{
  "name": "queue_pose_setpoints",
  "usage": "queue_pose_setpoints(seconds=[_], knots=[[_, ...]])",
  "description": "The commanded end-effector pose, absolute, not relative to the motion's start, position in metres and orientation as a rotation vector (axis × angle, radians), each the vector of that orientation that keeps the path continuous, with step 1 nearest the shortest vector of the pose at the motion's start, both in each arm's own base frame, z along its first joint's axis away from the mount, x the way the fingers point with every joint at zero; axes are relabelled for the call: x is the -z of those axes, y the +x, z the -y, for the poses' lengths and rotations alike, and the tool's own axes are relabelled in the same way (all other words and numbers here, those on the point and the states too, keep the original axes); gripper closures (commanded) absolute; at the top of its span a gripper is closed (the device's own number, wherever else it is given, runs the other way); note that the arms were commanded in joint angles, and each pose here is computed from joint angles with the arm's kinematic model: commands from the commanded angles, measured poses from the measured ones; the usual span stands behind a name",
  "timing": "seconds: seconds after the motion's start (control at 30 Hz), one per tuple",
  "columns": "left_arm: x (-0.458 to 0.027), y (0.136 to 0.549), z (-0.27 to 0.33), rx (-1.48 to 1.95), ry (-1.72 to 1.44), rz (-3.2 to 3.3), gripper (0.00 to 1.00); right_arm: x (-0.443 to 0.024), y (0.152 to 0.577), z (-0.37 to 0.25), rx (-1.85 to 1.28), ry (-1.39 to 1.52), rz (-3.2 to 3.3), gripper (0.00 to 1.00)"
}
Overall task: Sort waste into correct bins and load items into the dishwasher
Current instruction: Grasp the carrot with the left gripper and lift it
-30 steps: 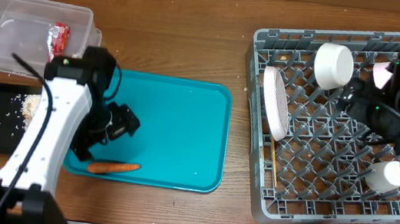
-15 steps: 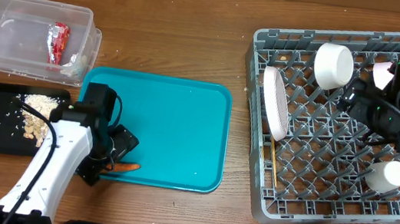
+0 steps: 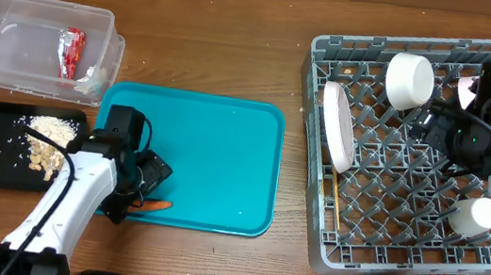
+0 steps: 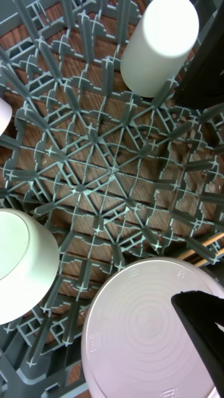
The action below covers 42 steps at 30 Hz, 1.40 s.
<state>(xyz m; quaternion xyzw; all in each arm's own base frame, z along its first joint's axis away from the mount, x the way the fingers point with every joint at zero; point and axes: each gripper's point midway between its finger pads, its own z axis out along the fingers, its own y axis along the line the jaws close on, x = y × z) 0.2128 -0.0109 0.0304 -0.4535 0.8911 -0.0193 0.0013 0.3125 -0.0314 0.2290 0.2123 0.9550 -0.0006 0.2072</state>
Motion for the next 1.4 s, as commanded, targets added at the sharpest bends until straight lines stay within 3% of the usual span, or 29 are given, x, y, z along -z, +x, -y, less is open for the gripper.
queue_pose_setpoints(seconds=[0.0, 0.8, 1.27, 1.37], knots=[[-0.023, 0.205, 0.01, 0.023, -1.458, -2.821, 0.0, -0.233, 0.314, 0.033, 0.004, 0.595, -2.646, 0.04], [-0.02, 0.217, -0.004, -0.067, -1.438, -2.745, 0.0, -0.228, 0.302, 0.033, 0.02, 0.605, -2.698, 0.04], [0.013, 0.202, -0.001, -0.024, -1.434, -2.74, 0.0, -0.227, 0.301, 0.033, 0.021, 0.606, -2.703, 0.03], [0.013, 0.208, -0.003, -0.025, -1.404, -2.725, 0.04, -0.227, 0.3, 0.033, 0.022, 0.606, -2.707, 0.04]])
